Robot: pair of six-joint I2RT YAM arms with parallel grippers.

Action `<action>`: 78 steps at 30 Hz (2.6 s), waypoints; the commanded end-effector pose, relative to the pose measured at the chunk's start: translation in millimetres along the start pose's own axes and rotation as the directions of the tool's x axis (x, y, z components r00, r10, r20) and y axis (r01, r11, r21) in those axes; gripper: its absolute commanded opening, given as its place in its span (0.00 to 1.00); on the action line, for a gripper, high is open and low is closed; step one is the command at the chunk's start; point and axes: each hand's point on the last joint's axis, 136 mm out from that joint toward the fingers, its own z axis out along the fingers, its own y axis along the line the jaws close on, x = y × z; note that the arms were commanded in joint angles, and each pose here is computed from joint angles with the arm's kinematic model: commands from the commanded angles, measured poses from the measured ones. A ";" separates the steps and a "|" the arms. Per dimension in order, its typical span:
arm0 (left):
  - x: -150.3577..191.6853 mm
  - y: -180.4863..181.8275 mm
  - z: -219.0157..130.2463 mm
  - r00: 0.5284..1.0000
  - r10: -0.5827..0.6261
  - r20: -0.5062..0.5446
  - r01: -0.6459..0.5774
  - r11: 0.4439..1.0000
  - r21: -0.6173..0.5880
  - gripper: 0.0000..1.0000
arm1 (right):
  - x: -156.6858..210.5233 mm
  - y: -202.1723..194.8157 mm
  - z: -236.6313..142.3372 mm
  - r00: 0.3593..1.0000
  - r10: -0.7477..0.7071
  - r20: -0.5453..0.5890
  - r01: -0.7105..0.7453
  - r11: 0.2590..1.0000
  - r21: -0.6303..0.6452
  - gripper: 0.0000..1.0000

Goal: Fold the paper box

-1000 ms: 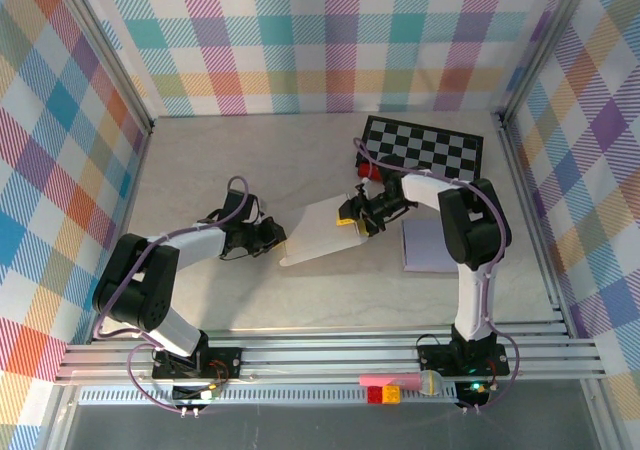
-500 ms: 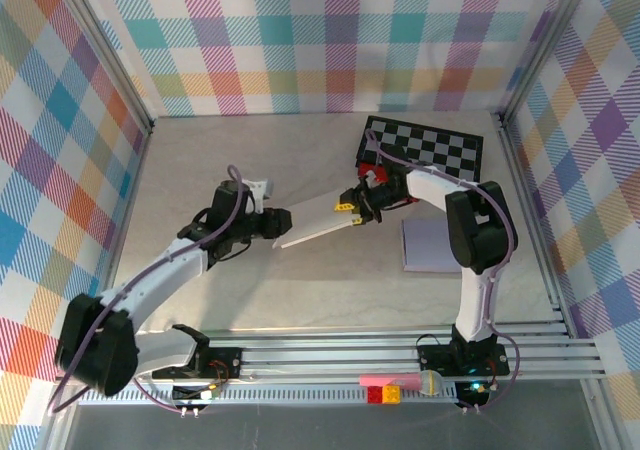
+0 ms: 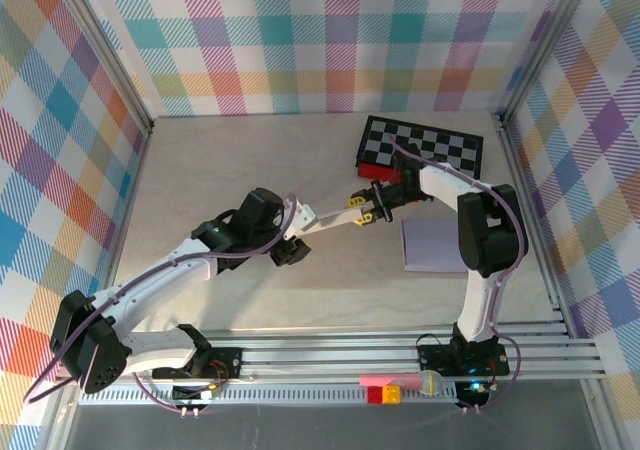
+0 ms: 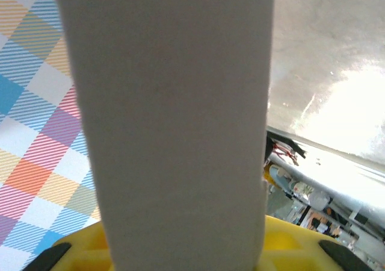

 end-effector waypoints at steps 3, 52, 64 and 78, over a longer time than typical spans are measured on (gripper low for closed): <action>-8.7 23.4 -2.4 0.991 0.128 -0.027 -0.130 0.981 -0.144 0.54 | 23.4 -7.3 -2.0 0.992 0.107 -0.068 -0.107 0.994 0.009 0.26; 4.6 4.3 40.8 0.959 0.257 -0.121 -0.255 0.966 0.034 0.49 | 22.4 -44.7 16.3 0.950 0.308 -0.056 -0.304 0.951 0.062 0.35; 1.4 -6.2 51.0 0.965 0.200 -0.171 -0.165 0.966 0.198 0.38 | 2.7 -37.8 -10.4 0.950 0.306 0.069 -0.308 0.951 0.028 0.58; 2.3 1.9 56.6 0.971 0.137 -0.197 -0.092 0.970 0.223 0.37 | 25.7 -12.2 -97.7 0.787 -0.123 0.604 0.035 0.987 0.156 0.58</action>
